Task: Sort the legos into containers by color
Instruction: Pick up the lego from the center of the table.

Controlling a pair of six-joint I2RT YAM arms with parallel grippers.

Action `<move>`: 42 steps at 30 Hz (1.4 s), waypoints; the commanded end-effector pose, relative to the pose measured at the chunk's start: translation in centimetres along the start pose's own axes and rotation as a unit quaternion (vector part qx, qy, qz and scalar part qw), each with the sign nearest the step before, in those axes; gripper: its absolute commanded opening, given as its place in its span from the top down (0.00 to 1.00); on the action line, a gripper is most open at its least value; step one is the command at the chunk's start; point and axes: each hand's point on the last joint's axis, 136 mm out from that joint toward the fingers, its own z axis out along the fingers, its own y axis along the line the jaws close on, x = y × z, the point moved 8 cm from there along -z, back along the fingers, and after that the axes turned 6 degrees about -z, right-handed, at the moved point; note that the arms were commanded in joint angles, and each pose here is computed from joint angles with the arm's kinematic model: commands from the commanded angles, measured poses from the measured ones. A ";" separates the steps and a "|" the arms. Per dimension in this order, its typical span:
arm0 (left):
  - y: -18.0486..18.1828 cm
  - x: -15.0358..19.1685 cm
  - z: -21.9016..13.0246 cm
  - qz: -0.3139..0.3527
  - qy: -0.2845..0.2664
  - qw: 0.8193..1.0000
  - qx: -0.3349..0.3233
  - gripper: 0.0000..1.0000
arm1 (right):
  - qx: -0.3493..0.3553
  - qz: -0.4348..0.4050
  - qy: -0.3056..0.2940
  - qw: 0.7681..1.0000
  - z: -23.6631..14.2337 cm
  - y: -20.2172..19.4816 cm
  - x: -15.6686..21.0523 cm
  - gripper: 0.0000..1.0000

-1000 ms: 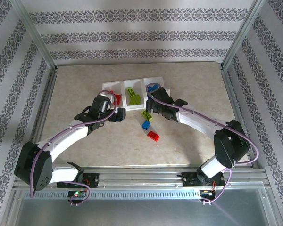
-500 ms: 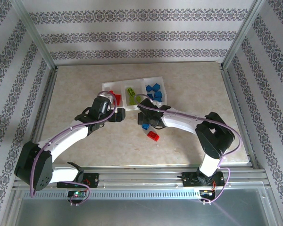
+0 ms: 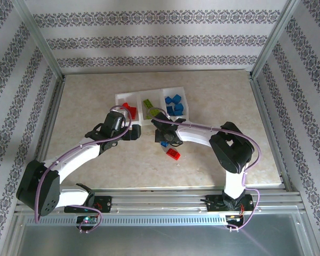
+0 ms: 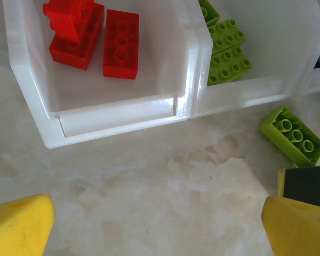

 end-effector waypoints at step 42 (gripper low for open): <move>-0.6 -0.7 -0.3 -0.008 -0.024 1.000 0.007 0.00 | -0.001 -0.025 -0.025 0.999 -4.3 -1.9 -0.7 0.76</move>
